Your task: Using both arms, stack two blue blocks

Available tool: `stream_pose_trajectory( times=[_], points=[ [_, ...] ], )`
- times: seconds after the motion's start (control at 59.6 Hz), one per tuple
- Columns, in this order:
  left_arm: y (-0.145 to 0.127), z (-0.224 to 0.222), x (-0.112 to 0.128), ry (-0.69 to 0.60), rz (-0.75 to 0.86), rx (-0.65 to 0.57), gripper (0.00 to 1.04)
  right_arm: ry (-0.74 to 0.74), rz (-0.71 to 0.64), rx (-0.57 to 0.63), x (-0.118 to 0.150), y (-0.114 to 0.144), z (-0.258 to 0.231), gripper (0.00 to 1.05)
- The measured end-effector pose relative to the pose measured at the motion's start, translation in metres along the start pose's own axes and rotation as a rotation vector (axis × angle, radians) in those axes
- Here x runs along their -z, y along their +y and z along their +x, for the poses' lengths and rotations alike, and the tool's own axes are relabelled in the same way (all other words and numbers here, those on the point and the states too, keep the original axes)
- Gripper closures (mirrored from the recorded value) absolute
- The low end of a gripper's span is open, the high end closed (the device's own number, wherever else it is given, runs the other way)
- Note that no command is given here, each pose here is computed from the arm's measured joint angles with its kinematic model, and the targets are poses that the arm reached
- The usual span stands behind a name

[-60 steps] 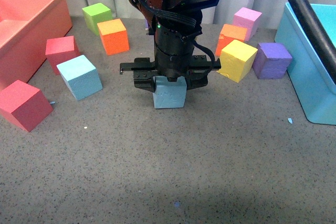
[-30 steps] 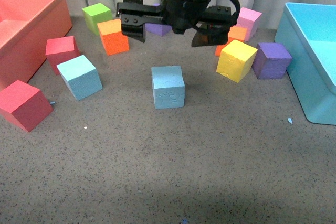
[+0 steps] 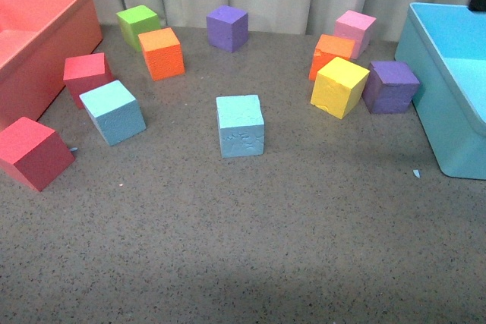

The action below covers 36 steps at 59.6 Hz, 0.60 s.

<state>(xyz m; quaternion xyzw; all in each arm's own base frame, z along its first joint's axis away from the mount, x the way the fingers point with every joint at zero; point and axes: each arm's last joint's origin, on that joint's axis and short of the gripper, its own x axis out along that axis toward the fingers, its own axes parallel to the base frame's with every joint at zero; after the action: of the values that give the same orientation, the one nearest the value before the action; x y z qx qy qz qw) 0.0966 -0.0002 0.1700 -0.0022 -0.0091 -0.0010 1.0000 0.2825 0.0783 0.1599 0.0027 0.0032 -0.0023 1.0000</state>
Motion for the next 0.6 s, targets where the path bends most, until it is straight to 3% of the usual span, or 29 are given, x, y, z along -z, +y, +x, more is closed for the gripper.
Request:
stream_pose_trajectory(
  times=[0.034,0.285,0.604],
  points=[
    [0.000,0.000,0.000,0.000,0.000,0.000,0.07,0.011,-0.007,-0.008,0.002,-0.007,-0.010,1.04],
    [0.000,0.000,0.000,0.000,0.000,0.000,0.07,0.009,-0.008,-0.006,-0.001,-0.043,-0.062,1.04],
    [0.000,0.000,0.000,0.000,0.000,-0.001,0.07,0.013,-0.007,-0.006,-0.001,-0.063,-0.105,1.04]
  ],
)
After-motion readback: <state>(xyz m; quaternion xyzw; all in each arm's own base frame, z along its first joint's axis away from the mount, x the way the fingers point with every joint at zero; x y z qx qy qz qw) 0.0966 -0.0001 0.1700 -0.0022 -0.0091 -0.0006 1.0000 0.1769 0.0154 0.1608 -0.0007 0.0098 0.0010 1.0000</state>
